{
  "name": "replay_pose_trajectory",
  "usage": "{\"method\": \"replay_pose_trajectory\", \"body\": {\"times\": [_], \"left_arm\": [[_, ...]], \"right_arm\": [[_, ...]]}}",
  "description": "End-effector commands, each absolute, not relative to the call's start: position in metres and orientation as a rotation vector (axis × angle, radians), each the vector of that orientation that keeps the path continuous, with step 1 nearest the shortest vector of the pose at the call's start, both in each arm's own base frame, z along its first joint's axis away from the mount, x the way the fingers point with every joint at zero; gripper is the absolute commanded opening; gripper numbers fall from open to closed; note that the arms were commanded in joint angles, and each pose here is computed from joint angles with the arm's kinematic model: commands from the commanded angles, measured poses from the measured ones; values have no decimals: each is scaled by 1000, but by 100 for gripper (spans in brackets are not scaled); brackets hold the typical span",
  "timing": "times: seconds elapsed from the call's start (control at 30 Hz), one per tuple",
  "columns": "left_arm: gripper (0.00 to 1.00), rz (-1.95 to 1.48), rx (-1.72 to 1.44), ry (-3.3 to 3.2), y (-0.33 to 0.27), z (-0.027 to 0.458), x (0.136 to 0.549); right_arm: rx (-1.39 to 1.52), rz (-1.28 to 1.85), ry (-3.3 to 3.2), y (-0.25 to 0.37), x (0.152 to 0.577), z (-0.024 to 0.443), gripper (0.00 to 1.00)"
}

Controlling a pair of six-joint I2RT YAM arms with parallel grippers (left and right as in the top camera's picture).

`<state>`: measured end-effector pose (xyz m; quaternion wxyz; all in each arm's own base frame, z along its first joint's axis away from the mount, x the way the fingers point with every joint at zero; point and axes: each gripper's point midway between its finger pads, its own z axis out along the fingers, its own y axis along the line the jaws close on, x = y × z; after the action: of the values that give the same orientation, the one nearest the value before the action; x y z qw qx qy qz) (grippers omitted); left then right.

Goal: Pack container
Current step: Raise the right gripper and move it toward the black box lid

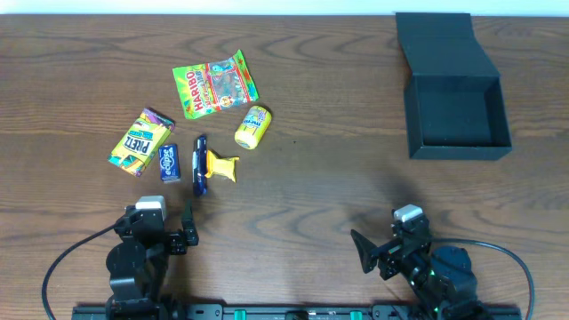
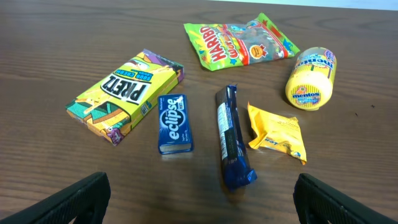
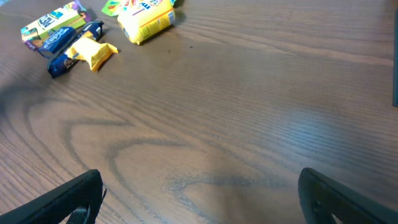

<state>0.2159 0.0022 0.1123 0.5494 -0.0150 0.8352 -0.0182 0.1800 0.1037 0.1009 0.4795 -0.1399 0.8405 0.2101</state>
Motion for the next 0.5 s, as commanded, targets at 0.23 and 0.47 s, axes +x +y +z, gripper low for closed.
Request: {"method": "replay_pose_trajectory", "body": {"times": [0.23,0.47], "left_arm": [[95,-19,-39,1987,6,106,216],[95,-19,-39,1987,6,106,216]], "right_arm": [[-345,532,2046,106,179,102,99],[-311,554,2048,107,179,103,99]]}}
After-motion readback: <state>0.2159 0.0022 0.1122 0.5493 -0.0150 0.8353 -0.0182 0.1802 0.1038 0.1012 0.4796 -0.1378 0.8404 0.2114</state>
